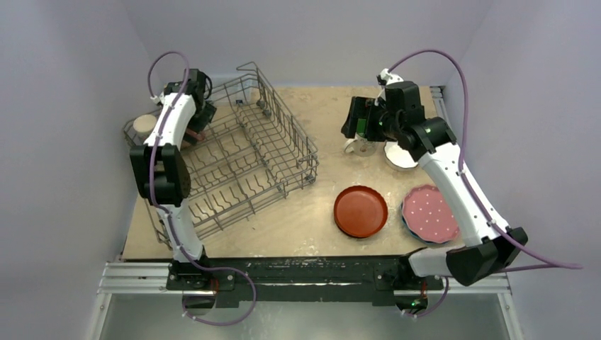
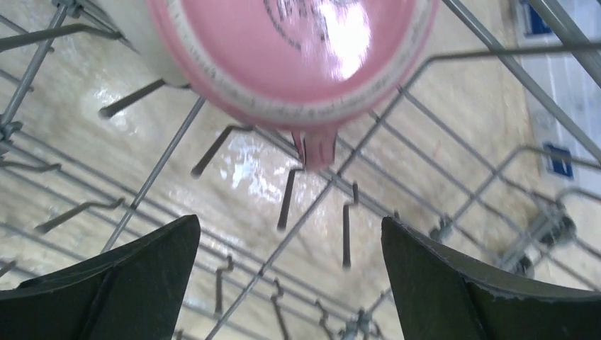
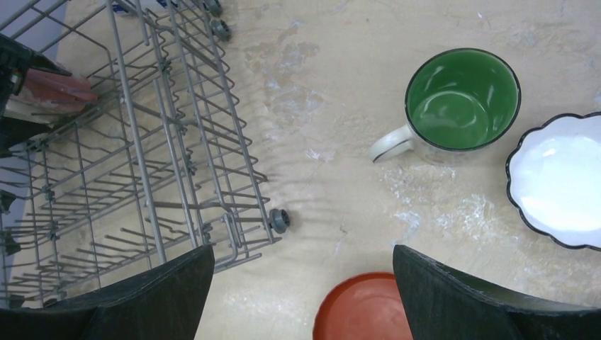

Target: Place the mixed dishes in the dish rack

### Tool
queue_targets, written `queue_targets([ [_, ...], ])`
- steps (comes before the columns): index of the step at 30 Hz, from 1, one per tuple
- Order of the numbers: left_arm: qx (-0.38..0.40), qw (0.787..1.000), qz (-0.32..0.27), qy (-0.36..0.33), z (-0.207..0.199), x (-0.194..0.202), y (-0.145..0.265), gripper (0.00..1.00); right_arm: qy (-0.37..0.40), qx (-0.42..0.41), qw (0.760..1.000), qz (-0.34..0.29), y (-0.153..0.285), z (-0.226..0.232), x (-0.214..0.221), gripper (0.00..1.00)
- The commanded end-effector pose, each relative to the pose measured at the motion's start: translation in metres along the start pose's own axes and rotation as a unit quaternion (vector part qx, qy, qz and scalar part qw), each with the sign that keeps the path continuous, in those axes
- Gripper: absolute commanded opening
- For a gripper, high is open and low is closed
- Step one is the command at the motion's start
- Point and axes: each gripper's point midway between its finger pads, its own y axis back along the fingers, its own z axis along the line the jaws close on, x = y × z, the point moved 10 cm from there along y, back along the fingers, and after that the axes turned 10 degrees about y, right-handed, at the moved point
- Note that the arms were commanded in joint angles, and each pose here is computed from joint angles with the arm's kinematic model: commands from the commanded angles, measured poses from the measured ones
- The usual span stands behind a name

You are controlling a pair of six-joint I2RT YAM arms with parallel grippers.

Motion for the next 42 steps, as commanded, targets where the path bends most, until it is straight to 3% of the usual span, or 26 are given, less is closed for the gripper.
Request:
queue_targets([
  [1,0.053,0.996,0.051,-0.041,0.021,-0.016,0.060,1.00,-0.004,-0.010,0.999,-0.038,0.014,-0.001,0.002,0.99],
  [13,0.168,0.965,0.163,-0.122,0.121,-0.003,0.144,1.00,-0.034,-0.018,0.998,-0.048,0.016,-0.004,0.028,0.99],
  [18,0.252,0.917,0.251,-0.182,0.172,0.006,0.186,1.00,-0.055,-0.029,0.997,-0.041,0.018,-0.002,0.038,0.99],
  [24,0.376,0.869,0.258,-0.192,0.224,0.011,0.223,1.00,-0.046,-0.006,0.997,-0.066,0.031,-0.007,0.039,0.99],
  [29,0.427,0.833,0.303,-0.178,0.248,0.023,0.233,1.00,-0.041,0.033,0.996,-0.072,0.035,-0.014,0.040,0.99],
  [37,0.435,0.814,0.331,-0.195,0.262,0.023,0.248,1.00,-0.060,0.112,0.990,-0.053,0.003,-0.021,0.021,0.99],
  [42,0.447,0.808,0.332,-0.193,0.277,0.018,0.266,1.00,-0.131,0.188,0.973,-0.009,-0.045,-0.020,-0.009,0.99],
])
